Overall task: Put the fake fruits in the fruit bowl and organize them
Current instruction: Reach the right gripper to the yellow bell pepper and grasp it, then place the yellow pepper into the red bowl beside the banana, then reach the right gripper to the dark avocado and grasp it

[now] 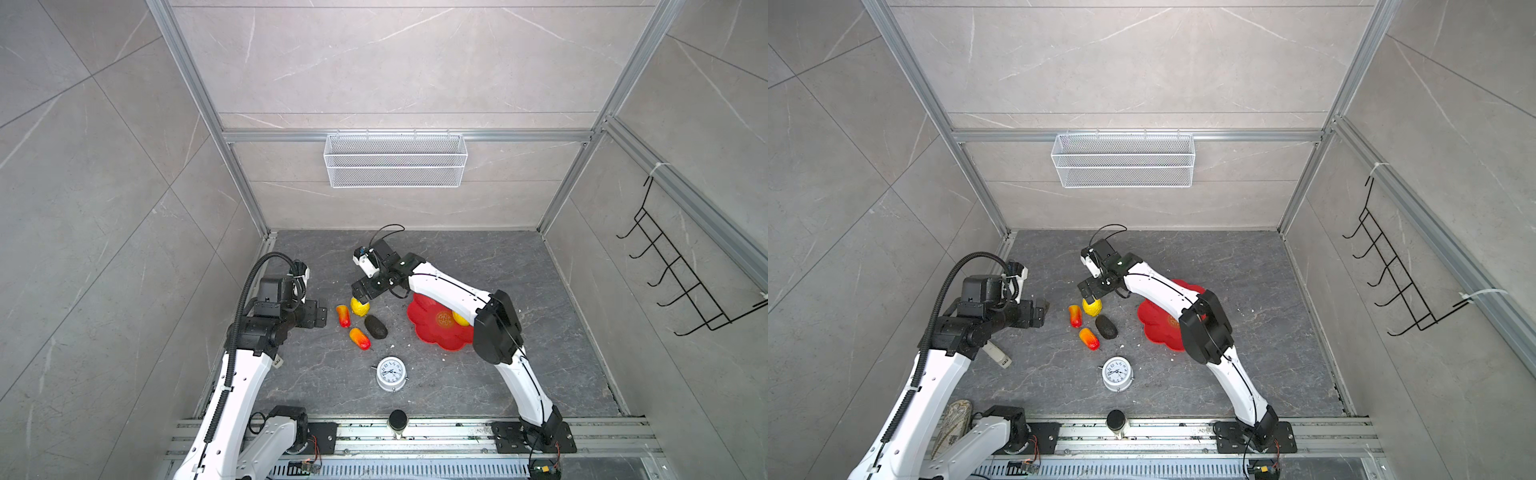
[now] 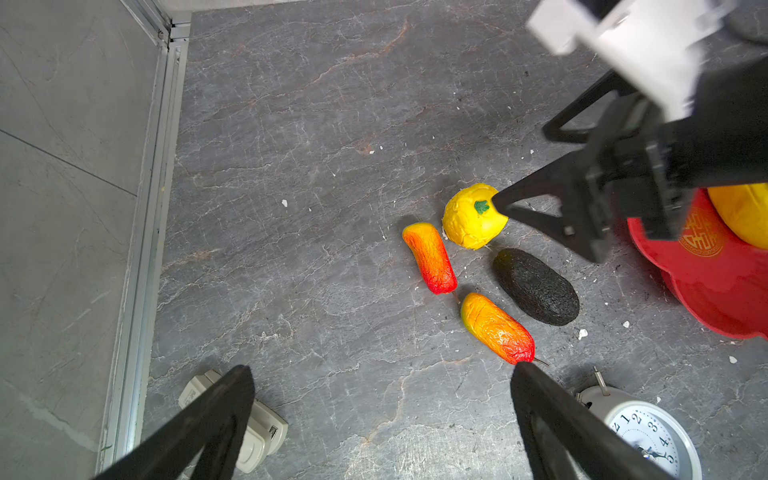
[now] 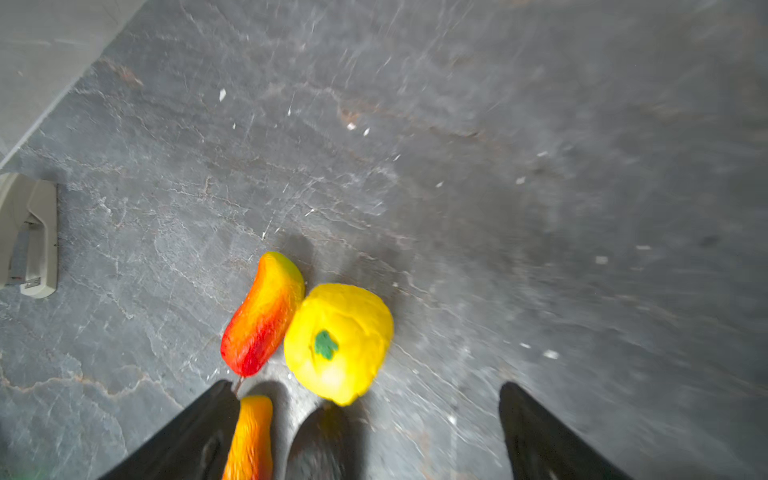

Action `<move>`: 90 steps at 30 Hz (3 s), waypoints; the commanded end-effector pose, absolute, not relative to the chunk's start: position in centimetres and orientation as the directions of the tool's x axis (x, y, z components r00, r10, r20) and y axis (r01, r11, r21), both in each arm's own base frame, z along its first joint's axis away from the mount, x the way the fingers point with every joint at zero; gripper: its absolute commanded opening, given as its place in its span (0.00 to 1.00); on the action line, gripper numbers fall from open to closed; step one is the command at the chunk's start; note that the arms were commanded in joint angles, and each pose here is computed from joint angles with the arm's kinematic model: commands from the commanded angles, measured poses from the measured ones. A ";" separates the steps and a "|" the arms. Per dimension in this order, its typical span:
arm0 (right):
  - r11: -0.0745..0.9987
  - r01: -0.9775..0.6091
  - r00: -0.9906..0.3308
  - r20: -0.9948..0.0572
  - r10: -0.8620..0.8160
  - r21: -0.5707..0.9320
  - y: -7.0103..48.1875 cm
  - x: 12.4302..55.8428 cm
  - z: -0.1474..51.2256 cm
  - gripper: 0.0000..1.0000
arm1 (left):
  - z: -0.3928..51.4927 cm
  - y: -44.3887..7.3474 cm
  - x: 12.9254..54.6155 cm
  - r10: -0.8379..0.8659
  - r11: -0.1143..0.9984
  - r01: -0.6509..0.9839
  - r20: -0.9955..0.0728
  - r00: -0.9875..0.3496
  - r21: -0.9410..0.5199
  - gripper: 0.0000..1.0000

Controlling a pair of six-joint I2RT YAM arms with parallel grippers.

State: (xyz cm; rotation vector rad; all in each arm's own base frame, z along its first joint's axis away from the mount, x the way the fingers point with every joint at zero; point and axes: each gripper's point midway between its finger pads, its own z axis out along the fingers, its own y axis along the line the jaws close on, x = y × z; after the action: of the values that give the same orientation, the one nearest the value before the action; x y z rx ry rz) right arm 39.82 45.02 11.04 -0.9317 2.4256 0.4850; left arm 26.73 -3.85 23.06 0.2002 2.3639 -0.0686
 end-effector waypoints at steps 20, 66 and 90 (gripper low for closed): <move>0.733 -0.659 -0.716 -0.438 -0.543 0.168 46.3 39.6 4.9 0.57 | 24.0 -3.9 26.7 0.130 0.984 0.176 -0.721 -0.680 0.011 1.00; 0.913 -0.407 -0.778 -0.509 -0.367 -0.035 21.2 39.8 8.8 0.64 | 23.6 -4.4 26.9 0.119 0.982 0.187 -0.712 -0.692 -0.017 1.00; 0.593 -0.795 -0.557 -0.540 -0.632 0.126 40.7 31.5 11.4 0.98 | 23.8 -4.3 26.8 0.122 0.983 0.185 -0.715 -0.688 -0.011 1.00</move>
State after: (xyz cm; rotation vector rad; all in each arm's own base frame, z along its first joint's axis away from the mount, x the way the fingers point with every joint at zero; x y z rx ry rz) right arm 32.45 39.30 12.05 -1.1283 2.3585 0.4286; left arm 26.65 -4.20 23.07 0.2091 2.3635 -0.0971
